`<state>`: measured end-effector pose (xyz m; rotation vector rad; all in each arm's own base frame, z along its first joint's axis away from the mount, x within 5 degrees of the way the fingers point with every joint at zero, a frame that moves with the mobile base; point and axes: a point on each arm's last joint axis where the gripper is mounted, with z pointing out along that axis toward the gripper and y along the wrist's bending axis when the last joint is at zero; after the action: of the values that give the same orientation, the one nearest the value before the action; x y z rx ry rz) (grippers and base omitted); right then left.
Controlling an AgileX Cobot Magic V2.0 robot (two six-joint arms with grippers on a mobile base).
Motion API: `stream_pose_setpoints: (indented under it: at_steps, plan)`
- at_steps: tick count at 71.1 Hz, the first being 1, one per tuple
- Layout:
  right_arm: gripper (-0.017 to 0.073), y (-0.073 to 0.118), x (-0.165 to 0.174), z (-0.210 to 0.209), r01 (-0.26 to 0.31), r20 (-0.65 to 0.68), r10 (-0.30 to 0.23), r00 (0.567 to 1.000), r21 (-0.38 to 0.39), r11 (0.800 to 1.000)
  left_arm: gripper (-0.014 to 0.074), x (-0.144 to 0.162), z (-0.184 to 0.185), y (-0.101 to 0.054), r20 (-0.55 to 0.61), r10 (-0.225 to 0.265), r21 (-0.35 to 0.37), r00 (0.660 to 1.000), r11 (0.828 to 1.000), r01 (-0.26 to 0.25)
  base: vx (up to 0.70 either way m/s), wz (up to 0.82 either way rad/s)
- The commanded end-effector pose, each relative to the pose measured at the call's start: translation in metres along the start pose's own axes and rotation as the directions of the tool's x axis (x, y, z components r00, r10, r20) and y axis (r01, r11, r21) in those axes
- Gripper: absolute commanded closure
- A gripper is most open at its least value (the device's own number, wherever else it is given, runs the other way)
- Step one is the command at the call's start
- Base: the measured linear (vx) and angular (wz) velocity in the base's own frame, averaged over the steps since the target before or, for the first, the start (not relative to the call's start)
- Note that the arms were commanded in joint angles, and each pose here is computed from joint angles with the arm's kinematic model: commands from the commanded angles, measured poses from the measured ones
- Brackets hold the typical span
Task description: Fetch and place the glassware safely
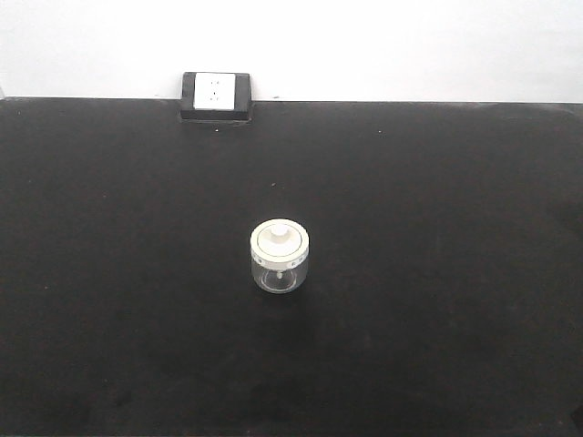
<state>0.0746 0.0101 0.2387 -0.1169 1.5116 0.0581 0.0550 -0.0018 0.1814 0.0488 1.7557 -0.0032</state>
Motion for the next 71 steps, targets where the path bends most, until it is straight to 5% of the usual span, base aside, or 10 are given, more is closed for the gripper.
stream_pose_setpoints:
  at_steps: [1, 71]
  plan:
    - [0.0566, 0.0024, -0.0120, 0.0009, 0.012, 0.054, -0.011, 0.998, -0.028, 1.000, 0.0601, 0.0023, 0.0022, -0.0001, 0.054, -0.014, 0.001, 0.998, 1.000, 0.014, 0.00, 0.00]
    - [0.0564, 0.0023, -0.0119, 0.0009, 0.012, 0.054, -0.011, 0.998, -0.028, 1.000, 0.0601, 0.0023, 0.0022, -0.0001, 0.054, -0.014, 0.001, 0.998, 1.000, 0.014, 0.00, 0.00]
